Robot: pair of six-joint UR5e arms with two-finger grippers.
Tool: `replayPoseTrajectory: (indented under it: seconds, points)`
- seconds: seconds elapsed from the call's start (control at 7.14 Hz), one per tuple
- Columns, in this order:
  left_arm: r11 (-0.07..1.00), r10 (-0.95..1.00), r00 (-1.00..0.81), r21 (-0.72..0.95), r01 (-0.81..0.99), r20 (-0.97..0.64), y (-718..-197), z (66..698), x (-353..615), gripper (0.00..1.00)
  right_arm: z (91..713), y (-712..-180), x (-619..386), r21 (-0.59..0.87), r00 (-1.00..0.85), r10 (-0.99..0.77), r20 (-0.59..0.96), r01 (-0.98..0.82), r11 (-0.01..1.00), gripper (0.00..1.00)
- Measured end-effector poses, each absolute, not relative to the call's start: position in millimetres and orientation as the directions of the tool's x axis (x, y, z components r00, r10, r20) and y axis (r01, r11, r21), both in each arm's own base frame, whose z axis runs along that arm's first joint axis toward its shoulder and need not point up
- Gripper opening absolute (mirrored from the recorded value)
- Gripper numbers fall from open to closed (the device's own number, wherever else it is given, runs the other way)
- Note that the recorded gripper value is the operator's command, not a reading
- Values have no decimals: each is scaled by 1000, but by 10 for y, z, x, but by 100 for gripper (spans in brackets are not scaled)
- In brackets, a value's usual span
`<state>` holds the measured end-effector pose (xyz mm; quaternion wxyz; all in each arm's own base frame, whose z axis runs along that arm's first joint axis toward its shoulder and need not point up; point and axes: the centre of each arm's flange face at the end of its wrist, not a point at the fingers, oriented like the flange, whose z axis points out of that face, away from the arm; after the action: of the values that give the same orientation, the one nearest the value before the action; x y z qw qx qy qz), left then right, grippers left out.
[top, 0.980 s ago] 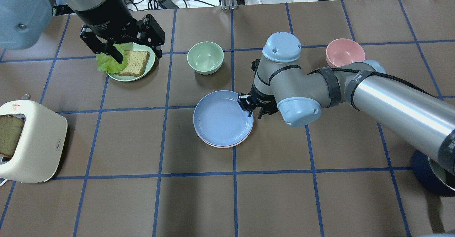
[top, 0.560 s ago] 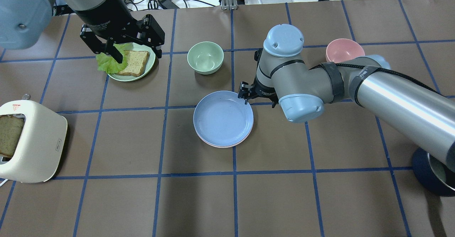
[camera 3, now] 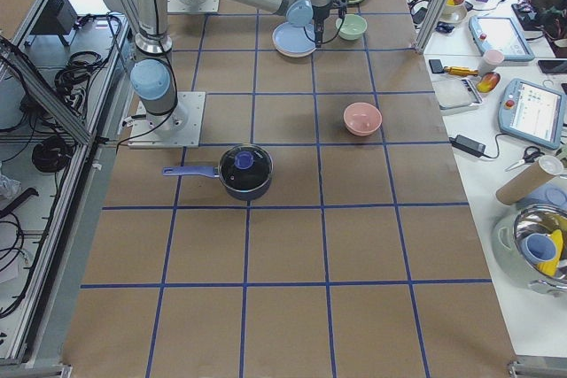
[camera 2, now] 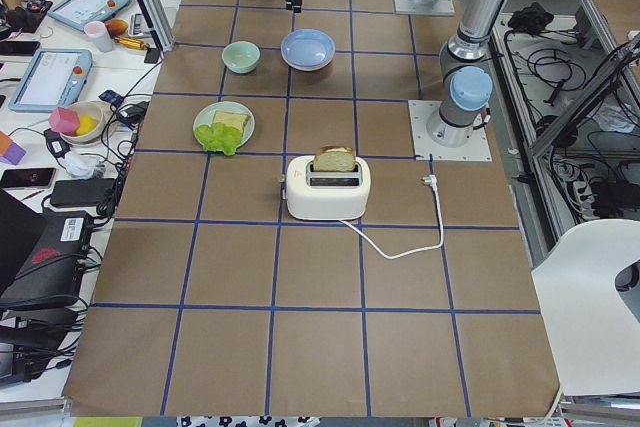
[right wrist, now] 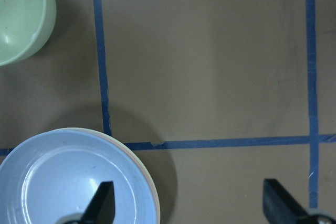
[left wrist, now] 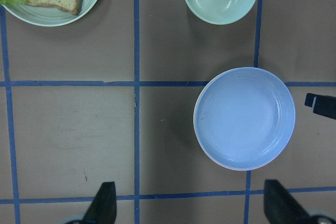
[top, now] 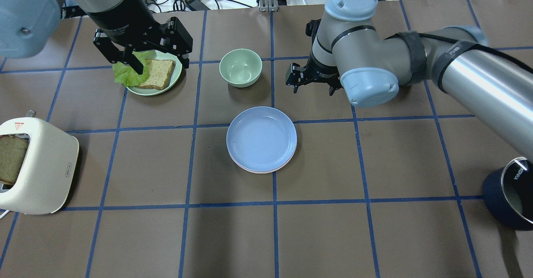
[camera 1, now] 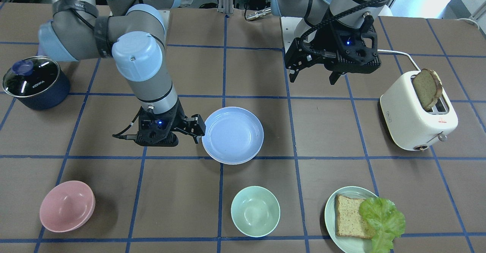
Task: Stack three plates with pink and blue
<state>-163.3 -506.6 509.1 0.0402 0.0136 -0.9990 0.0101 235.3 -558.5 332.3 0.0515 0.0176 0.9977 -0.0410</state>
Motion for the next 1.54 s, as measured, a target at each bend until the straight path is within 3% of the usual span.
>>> replayPoseTrajectory:
  seconds: [0.56, 0.98, 1.54]
  points:
    - [999, -29, -999, -39, -28, -21, -5082, 5106, -1546, 100, 4206, -5766, 1611, -20, -993, -121, -9, -120, 993, 100]
    - [999, -26, -999, -39, -25, -23, -5082, 5101, -1546, 100, 4723, -5432, 1341, 3, -990, -128, 62, -128, 992, 94]
    - [999, -28, -999, -39, -28, -22, -5082, 5102, -1545, 100, 5086, -5034, 1329, 12, -991, -125, 51, -125, 992, 95]
